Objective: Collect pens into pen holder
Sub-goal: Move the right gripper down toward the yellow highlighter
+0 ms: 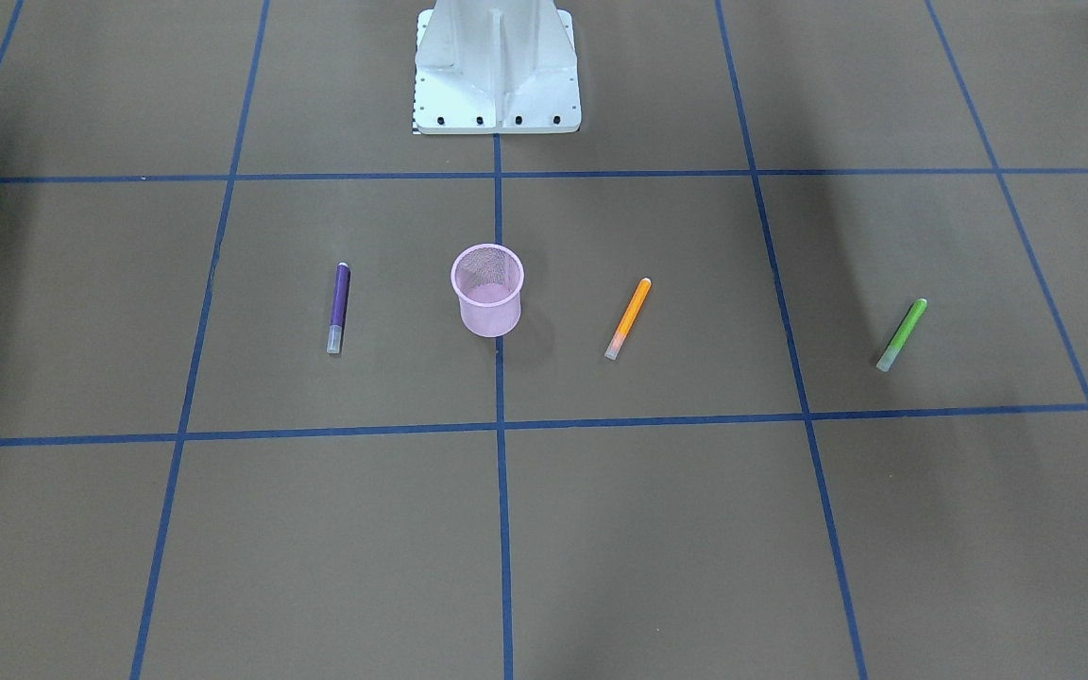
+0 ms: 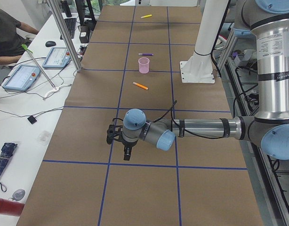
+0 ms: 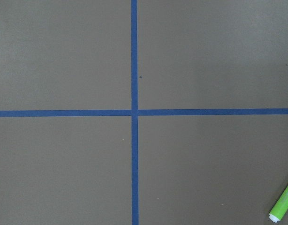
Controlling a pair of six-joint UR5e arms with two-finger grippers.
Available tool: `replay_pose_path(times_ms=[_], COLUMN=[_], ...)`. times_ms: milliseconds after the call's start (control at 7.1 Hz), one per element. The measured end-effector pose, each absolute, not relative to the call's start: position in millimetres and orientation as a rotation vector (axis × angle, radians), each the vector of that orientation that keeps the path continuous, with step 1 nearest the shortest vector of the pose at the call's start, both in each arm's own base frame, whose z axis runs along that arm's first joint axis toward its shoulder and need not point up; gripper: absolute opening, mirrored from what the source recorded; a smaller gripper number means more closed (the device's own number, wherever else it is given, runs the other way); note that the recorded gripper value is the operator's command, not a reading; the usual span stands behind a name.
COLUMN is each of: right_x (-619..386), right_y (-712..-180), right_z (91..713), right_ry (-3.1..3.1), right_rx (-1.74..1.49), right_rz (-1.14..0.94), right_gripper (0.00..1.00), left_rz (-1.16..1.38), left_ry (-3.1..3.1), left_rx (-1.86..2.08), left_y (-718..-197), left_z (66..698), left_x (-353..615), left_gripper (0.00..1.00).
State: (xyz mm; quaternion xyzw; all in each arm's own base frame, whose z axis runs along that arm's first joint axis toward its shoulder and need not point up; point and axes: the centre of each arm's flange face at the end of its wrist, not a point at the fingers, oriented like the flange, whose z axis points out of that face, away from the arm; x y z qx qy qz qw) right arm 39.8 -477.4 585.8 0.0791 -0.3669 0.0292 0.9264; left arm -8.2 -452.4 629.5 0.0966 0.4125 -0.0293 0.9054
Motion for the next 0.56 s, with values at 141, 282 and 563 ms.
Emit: replay_pose_path(times_ms=[141,282,563], right_x=[39.8,39.8,39.8], right_y=[-476.8,-477.0,-478.4], right_z=[586.3,585.5,583.1], right_ry=[-0.753,-0.753,-0.753], right_rx=[0.163,0.165,0.167], right_rz=[0.059,0.059,0.065], right_gripper=[1.00,1.00,1.00], left_rz=[-0.059,-0.059,-0.061], left_ry=[0.857,0.859,0.860], left_rx=[0.196,0.194,0.192], left_y=[-450.4,-447.9,-446.3], left_z=[629.9,631.1,632.0], left_x=[-8.0,-8.1,-8.4], left_gripper=[1.00,1.00,1.00])
